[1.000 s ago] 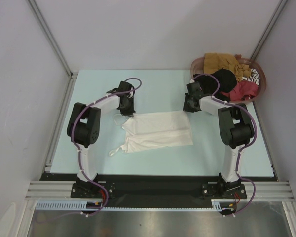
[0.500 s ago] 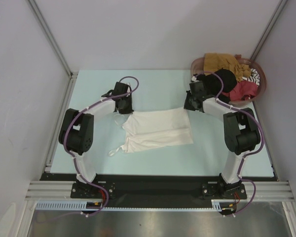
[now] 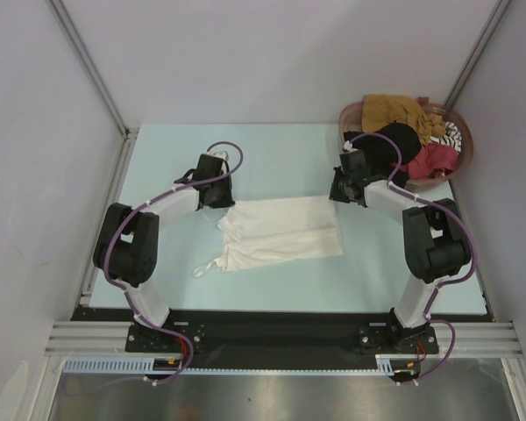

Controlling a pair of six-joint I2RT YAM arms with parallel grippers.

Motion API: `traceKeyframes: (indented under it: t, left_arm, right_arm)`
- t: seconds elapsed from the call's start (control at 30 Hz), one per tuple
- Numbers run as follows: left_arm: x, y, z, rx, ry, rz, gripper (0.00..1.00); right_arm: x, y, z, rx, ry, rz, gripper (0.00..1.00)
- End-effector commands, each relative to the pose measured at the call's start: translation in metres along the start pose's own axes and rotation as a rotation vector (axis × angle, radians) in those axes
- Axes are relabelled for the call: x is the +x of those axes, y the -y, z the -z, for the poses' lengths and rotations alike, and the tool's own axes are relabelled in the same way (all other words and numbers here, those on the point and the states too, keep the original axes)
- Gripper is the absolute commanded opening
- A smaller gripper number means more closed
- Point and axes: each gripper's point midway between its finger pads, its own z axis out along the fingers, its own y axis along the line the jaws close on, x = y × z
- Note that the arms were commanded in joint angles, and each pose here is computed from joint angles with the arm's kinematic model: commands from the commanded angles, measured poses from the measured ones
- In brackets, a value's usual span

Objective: Fold and stack the tank tops

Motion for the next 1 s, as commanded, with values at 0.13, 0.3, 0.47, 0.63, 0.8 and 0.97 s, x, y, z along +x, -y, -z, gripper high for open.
traceKeyframes:
  t: [0.13,0.3,0.47,0.63,0.8,0.97]
  left_arm:
    - [-0.014,0.012,0.02,0.041,0.108,-0.017,0.0]
    - [-0.005,0.016,0.026,0.044,0.126,-0.03,0.0]
    - [0.012,0.015,0.03,0.028,0.099,-0.031,0.0]
    - [0.022,0.015,0.042,0.011,0.119,-0.037,0.0]
    - [0.035,0.015,0.049,0.007,0.12,-0.04,0.0]
    - [0.044,0.017,0.059,0.005,0.151,-0.051,0.0]
  right_arm:
    - [-0.014,-0.005,0.026,-0.029,0.083,-0.022,0.0]
    - [-0.01,-0.003,0.034,-0.031,0.087,-0.029,0.0]
    - [0.001,0.0,0.042,-0.032,0.082,-0.029,0.0]
    - [0.009,0.0,0.05,-0.033,0.08,-0.026,0.0]
    - [0.014,0.0,0.06,-0.035,0.087,-0.022,0.0]
    - [0.02,-0.003,0.069,-0.046,0.09,-0.011,0.0]
